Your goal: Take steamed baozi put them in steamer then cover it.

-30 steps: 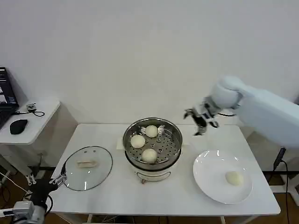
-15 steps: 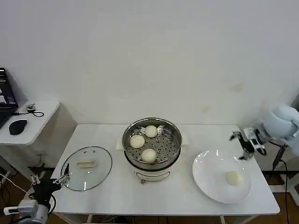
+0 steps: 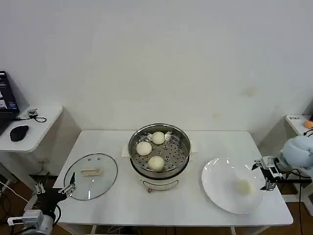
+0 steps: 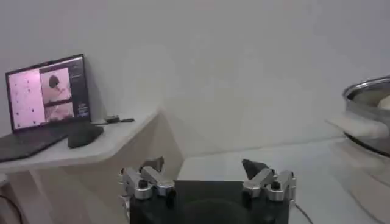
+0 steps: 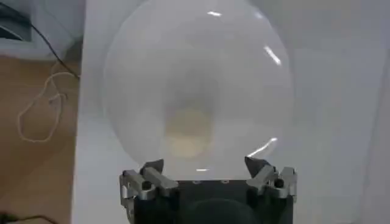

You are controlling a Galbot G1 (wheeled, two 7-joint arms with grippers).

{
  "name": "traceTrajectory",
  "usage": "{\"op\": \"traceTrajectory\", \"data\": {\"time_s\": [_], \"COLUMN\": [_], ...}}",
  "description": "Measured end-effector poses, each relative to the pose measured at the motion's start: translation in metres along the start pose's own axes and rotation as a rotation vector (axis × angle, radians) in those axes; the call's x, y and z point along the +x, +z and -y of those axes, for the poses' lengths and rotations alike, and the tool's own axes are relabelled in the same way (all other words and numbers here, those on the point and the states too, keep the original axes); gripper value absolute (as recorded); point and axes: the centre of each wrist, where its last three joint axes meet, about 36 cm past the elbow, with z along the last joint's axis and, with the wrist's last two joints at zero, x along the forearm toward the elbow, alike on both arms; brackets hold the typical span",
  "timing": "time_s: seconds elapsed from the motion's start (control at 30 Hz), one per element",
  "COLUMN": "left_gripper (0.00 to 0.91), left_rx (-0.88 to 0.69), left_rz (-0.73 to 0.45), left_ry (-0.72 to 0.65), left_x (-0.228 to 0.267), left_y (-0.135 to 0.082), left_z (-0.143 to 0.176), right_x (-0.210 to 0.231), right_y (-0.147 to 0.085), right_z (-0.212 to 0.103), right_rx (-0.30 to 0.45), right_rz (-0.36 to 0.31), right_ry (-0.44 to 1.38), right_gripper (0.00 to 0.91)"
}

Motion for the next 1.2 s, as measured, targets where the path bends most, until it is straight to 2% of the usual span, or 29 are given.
{"op": "traceTrajectory", "data": {"time_s": [0.8,0.93,1.2], "left_gripper": [0.907,0.907,0.907], "left_rx": [0.005,0.004,0.003], "left_rz": [-0.015,-0.014,-0.009], "left_ry": [-0.016,-0.016,-0.017], "left_x": [0.001,0.001,0.002], "left_y": [0.006,0.005,0.003], "left_z": [-0.002,-0.002,-0.002], "right_x": [-0.07,-0.075,-0.078], "right_y": [-0.001,-0.002,-0.004], "right_z": [0.002,0.003,0.004], "right_rx": [-0.042,-0.05,-0.058], "right_rz": [0.018,0.015,0.01], "right_ry": [-0.035,-0.03,-0.022], "right_gripper": [0.907,0.836,0.756]}}
